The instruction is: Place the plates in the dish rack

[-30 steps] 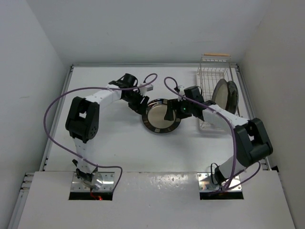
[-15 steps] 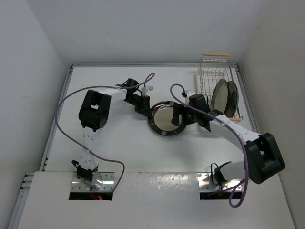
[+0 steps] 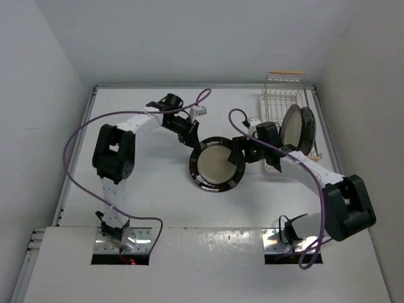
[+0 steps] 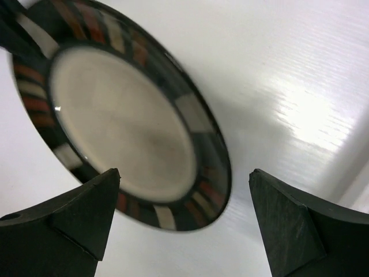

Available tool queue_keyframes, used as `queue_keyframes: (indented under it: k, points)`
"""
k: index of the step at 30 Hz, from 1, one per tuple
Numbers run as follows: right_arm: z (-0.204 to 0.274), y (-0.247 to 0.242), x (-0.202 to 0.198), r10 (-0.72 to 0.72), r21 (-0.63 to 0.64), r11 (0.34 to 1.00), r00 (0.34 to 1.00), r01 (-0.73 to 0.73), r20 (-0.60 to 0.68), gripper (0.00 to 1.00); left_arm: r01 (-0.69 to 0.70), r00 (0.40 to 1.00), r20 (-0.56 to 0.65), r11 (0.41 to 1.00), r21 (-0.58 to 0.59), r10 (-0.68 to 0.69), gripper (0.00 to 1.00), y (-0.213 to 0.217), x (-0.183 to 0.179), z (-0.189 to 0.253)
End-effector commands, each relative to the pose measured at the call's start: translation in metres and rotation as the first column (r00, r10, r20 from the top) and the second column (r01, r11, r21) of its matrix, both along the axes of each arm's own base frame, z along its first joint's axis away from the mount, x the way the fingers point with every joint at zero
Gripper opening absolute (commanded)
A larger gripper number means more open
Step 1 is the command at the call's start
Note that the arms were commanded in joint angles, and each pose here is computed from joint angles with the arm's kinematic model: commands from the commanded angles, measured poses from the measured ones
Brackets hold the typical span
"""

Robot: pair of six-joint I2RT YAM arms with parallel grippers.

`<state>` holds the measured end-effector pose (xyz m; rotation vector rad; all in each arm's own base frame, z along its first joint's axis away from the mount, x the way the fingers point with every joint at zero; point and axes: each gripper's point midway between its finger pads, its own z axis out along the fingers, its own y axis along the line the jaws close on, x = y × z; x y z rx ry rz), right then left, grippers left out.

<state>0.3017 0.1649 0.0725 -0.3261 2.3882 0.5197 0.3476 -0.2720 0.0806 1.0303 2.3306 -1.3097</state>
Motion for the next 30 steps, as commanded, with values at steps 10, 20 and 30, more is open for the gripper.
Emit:
queue_keyframes:
  k: [10, 20, 30]
  points:
    - [0.013, 0.091, 0.007, 0.220, 0.382, 0.893, 0.972, -0.236, 0.085, 0.57, 0.266, 0.884, 0.422, 0.959, -0.101, -0.201, 0.00, 0.007, -0.024, 0.085]
    - [0.086, 0.093, 0.018, 0.079, 0.351, 0.921, 0.963, -0.169, 0.259, 0.00, -0.220, 0.904, 0.399, 0.967, 0.129, 0.152, 0.36, 0.047, 0.059, 0.098]
    - [0.281, -0.005, 0.070, -0.326, 0.187, 0.944, 0.676, 0.272, 0.661, 0.00, -0.712, 0.648, 0.562, 0.670, 0.209, 0.514, 0.79, 0.183, 0.116, 0.153]
